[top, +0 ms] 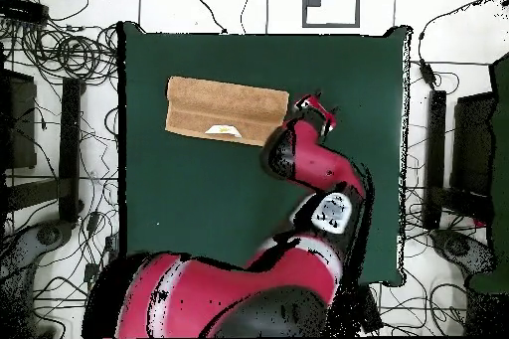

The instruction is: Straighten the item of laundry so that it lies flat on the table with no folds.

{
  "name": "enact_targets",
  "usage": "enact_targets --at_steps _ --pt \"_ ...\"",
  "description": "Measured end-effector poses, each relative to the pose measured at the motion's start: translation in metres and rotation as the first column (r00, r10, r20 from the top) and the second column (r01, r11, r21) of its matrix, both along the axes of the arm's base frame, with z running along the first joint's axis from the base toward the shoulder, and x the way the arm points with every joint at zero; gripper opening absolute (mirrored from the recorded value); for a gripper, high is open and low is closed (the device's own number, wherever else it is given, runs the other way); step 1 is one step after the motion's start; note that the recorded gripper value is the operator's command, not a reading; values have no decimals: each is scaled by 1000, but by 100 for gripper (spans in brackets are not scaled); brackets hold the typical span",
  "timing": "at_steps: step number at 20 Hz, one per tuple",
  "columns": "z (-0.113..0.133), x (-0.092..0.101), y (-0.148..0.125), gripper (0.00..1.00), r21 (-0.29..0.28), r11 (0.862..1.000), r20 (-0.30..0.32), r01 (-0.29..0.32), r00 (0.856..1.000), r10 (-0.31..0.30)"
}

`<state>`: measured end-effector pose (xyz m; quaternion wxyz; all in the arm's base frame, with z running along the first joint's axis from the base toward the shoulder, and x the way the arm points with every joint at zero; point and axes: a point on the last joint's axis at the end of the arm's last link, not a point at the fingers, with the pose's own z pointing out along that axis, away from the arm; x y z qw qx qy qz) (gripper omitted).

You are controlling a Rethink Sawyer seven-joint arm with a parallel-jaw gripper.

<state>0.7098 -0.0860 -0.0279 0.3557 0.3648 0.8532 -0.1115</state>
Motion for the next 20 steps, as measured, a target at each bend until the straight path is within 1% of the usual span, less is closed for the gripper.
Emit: enact_targets --at_steps 1,2,3,4,5,6,8,9,11,12,14,16,18,20 --pt "-5 -1 -12 100 61 997 -13 38 999 -38" --pt "-12 -3 -30 100 153 983 -42 106 994 -101" --pt "-16 -5 -40 100 207 967 -64 148 988 -138" --pt "-21 -9 -59 100 312 921 -122 234 971 -205" --pt "-21 -11 -63 100 340 905 -141 256 965 -220" --pt "-20 -12 -69 100 386 876 -168 287 956 -239" --pt "-15 -9 -71 100 427 851 -183 305 951 -249" --pt "-9 -5 -69 100 457 833 -190 311 949 -250" --pt "-4 0 -62 100 481 821 -191 307 951 -244" --pt "1 5 -53 100 498 814 -188 298 954 -234" --pt "9 17 -22 100 535 803 -173 263 964 -201" --pt "14 24 -3 100 550 800 -168 241 970 -177" --pt "16 26 8 100 555 799 -172 230 972 -160" --pt "20 27 29 100 562 798 -195 216 973 -125"
